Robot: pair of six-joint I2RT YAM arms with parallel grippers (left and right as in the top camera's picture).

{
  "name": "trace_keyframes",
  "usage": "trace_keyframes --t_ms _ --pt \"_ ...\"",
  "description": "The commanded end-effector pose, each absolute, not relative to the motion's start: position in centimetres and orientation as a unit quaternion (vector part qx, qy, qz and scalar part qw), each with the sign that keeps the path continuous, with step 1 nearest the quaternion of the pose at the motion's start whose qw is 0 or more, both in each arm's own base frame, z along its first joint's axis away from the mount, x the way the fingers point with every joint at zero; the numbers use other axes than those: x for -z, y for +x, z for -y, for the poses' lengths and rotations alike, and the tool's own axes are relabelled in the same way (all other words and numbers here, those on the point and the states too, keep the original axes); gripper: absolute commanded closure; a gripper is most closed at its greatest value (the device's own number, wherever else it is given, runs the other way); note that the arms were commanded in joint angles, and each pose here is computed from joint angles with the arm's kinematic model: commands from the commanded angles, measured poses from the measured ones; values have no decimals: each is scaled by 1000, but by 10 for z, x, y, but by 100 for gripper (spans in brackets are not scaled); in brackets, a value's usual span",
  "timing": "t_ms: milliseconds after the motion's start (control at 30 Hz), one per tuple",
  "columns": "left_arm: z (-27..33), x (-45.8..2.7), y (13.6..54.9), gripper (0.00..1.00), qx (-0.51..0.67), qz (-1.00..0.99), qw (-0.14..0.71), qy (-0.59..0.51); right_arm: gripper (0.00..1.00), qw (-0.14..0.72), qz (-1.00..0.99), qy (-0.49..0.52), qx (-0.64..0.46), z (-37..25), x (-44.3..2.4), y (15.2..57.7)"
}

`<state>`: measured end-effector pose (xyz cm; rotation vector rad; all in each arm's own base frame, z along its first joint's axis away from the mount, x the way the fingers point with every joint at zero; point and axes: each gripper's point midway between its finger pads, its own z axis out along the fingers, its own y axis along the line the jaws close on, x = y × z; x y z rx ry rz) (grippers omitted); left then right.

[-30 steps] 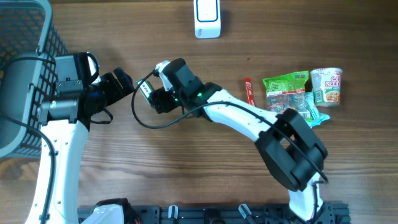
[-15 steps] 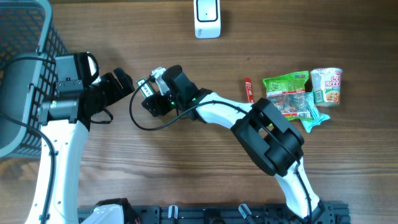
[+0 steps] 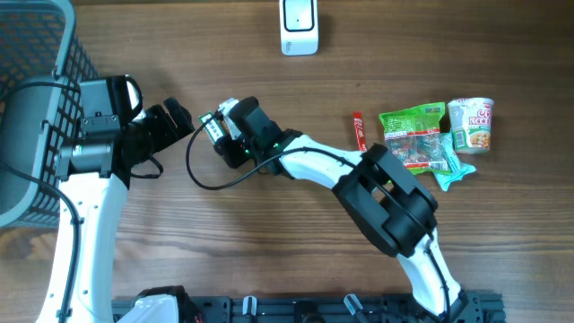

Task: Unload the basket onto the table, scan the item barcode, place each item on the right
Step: 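Move the right gripper to the green-white gum box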

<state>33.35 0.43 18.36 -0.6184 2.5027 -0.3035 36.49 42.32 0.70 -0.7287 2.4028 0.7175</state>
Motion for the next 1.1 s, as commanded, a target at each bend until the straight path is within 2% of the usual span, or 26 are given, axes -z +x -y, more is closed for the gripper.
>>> trace_keyframes --t_ms 0,200,267,367,433,533,633,767,1067 --pt "-2 -182 334 0 116 -930 268 -223 57 298 -911 -239 -155 -381 -16 385" --pt "-2 -182 334 0 116 -930 268 -223 57 302 -912 -271 -59 -346 -32 385" --pt "-2 -182 334 0 116 -930 268 -223 51 299 -911 -278 -56 -343 -31 386" --pt "-2 -182 334 0 116 -930 268 -223 37 287 -904 -301 -96 -354 -31 381" --pt "-2 -182 334 0 116 -930 268 -223 37 276 -905 -291 -143 -362 -34 379" --pt "-2 -182 334 0 116 -930 268 -223 37 249 -916 -220 -224 -368 -40 382" --pt "-2 -182 334 0 116 -930 268 -223 38 233 -917 -183 -265 -373 -46 382" --pt "-2 -182 334 0 116 -930 268 -223 34 257 -892 -222 -299 -396 -56 381" --pt "-2 -182 334 0 116 -930 268 -223 34 263 -889 -210 -311 -409 -60 405"
